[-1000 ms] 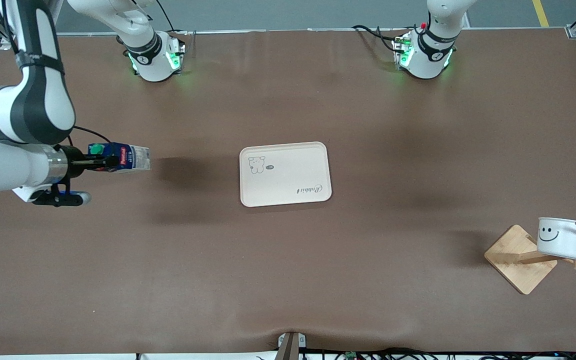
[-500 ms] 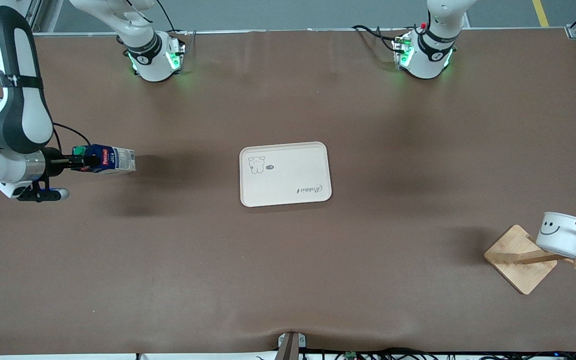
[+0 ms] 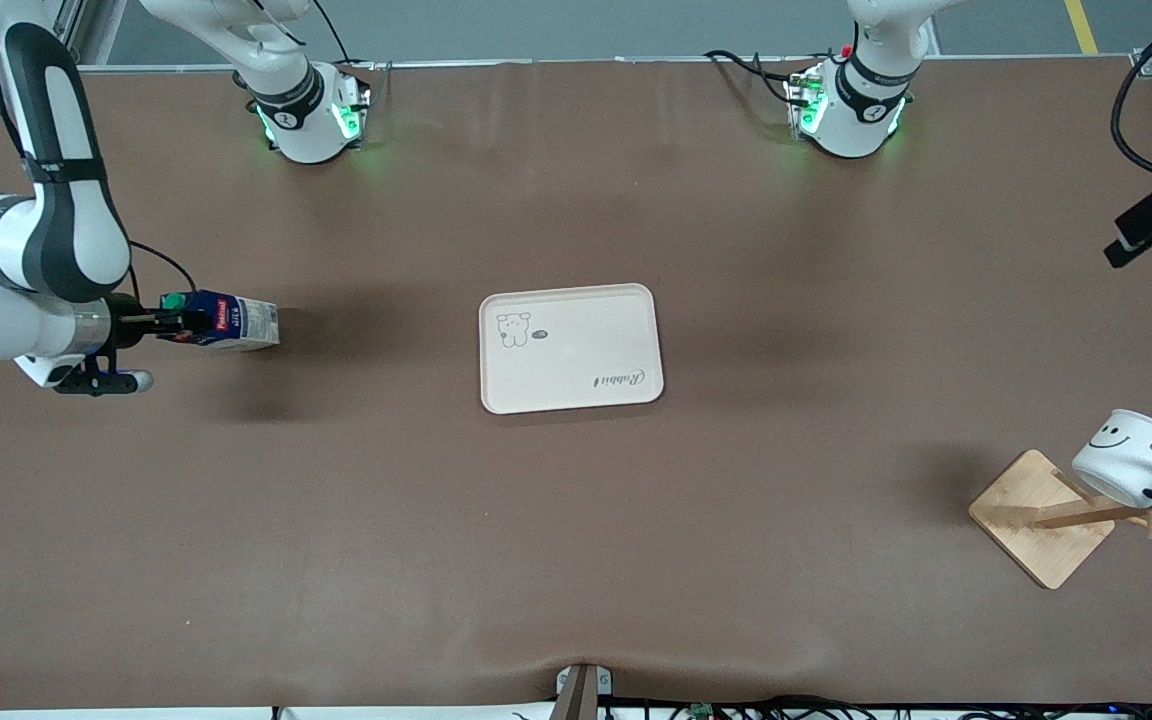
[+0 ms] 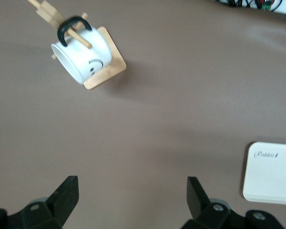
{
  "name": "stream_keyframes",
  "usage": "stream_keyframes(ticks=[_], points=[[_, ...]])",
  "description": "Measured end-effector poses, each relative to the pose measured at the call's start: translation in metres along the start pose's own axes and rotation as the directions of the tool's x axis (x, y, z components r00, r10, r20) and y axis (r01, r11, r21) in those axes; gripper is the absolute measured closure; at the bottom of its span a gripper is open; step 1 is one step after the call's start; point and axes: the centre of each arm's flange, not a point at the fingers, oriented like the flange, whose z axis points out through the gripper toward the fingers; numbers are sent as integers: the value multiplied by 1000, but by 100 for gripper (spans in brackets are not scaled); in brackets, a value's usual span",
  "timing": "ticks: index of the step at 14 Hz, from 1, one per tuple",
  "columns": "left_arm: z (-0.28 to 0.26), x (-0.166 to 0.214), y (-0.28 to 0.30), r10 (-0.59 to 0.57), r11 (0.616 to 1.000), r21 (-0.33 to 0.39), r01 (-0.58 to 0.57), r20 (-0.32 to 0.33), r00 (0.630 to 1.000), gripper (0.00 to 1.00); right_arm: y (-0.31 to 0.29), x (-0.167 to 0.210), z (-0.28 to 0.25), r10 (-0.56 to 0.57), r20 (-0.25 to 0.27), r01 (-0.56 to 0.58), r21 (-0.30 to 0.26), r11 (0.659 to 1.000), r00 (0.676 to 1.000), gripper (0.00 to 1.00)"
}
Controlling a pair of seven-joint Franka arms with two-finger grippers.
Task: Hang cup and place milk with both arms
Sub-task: 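Lower the milk carton onto the table beside the tray with the right gripper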
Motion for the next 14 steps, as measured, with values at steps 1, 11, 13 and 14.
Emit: stream_keyframes(ticks=[1, 11, 13, 14], points=[[4, -1, 1, 3, 1000, 1, -3, 16, 1000, 0, 3, 0, 0, 2, -1, -2, 2, 1000, 1000, 36], [13, -6, 18, 34, 999, 3, -34, 52, 998, 0, 12, -2, -2, 83, -9, -82, 6, 997, 997, 37], [26, -1, 19, 36, 999, 4, -36, 75, 997, 0, 12, -2, -2, 82, -9, -82, 3, 997, 997, 41], [32, 2, 19, 36, 999, 4, -37, 85, 996, 0, 12, -2, -2, 80, -9, -80, 1, 997, 997, 41]])
